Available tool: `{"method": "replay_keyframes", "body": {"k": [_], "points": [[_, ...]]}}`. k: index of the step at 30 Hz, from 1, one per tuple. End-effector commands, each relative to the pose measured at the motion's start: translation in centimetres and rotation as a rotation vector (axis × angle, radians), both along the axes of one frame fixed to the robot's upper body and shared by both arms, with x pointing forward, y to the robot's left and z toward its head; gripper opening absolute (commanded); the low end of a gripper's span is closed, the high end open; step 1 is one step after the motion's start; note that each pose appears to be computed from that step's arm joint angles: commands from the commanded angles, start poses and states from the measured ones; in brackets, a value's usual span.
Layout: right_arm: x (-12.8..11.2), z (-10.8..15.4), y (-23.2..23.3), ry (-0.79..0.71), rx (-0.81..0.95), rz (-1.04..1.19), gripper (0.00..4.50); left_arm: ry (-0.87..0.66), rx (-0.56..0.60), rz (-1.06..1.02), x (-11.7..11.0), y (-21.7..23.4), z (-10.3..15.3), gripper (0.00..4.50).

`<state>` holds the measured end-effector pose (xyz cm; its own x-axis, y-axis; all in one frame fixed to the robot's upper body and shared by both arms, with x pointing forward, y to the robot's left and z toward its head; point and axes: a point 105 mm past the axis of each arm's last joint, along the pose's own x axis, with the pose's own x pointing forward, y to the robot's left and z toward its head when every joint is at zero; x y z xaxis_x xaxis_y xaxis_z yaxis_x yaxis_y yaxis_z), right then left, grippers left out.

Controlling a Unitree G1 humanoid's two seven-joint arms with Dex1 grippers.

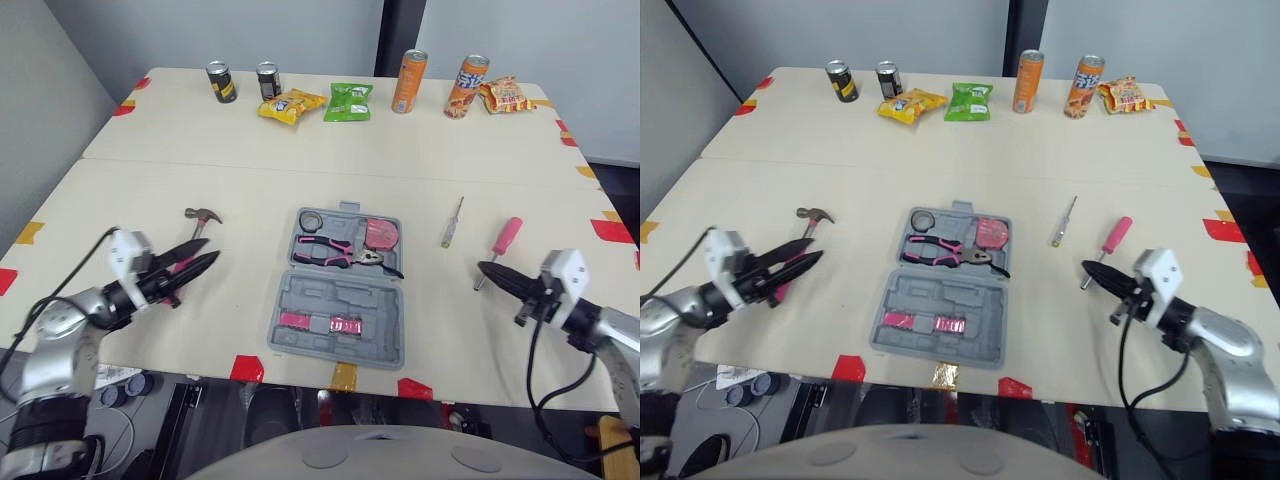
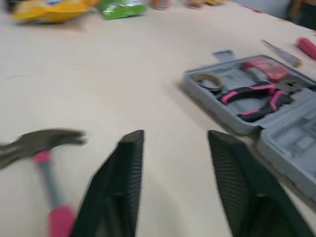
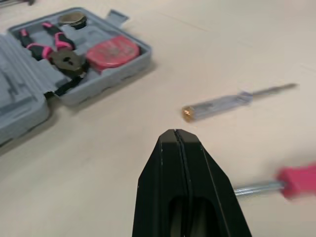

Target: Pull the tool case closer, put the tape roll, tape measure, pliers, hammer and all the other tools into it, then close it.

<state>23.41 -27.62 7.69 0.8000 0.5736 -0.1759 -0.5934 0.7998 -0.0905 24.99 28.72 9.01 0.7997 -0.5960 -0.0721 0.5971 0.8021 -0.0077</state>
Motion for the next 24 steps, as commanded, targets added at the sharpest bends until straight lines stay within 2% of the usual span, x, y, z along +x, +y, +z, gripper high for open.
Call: {"method": "replay_keyframes", "body": {"k": [1,3,4,11,16,24], "points": [[-1.7,1.1,-4.6,-0.028,0.011,-0.156,1.11,-0.004,0.011,0.172,-2.2,4.6,0.8,3.67],[-2.7,1.0,-6.5,-0.021,0.013,-0.225,1.82,0.024,0.013,0.249,-3.7,6.3,0.2,4.40],[-3.1,0.9,-7.1,-0.017,0.014,-0.249,2.13,0.032,0.012,0.274,-4.2,6.9,0.0,4.50],[-6.5,-0.2,-11.8,0.030,0.013,-0.425,4.48,0.079,-0.012,0.446,-7.8,10.0,-1.3,4.50],[-7.7,-0.9,-12.4,0.051,0.009,-0.446,4.48,0.115,-0.008,0.461,-8.9,10.3,-2.3,4.50],[-7.8,-1.1,-12.3,0.055,0.011,-0.443,4.48,0.104,-0.011,0.444,-8.0,10.0,-2.1,4.50]]}}
